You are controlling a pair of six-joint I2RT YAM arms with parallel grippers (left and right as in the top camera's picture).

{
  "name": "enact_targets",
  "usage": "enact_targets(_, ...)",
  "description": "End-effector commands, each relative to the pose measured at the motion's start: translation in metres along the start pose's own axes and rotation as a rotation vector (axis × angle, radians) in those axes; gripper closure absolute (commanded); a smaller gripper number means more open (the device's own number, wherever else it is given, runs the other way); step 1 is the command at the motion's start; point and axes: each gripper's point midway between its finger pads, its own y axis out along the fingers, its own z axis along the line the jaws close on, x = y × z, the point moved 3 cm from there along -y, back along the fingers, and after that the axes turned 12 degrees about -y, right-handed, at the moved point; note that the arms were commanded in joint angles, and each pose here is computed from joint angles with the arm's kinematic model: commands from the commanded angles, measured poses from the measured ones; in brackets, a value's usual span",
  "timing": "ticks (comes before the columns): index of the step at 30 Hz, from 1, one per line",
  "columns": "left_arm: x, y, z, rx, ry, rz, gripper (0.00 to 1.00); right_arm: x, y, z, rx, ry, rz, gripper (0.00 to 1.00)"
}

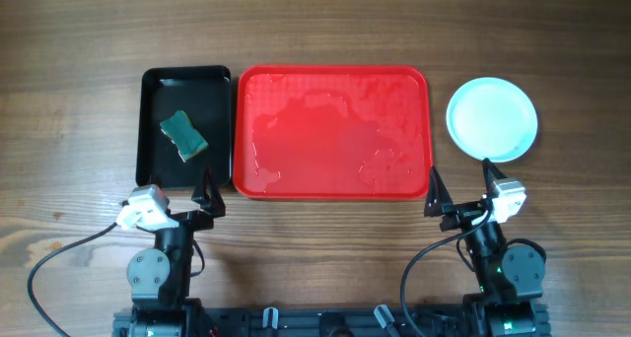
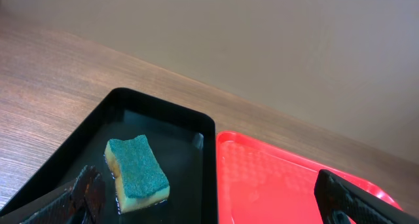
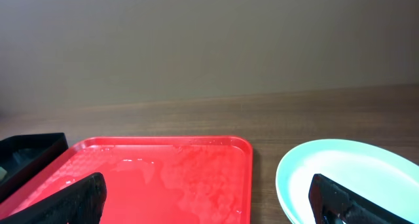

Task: Clean dirty plates on tray and stack at the side

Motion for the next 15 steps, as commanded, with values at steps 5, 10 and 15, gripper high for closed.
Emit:
enact_targets(5, -0.0026, -0.0002, -0.0019, -0.017, -0.002, 0.01, 0.0, 0.0017, -0.0003, -0.0005, -0.007, 0.005, -0.01, 0.01)
enact_targets(10, -0.0026, -0.0002, -0.0019, -0.017, -0.002, 0.01, 0.0, 0.0017, -0.0003, -0.0005, -0.007, 0.006, -0.01, 0.0)
enact_targets(15, -0.0024, -0.0002, -0.002, -0.017, -0.002, 0.01, 0.0, 0.0017, -0.0003, -0.0005, -0.007, 0.006, -0.01, 0.01)
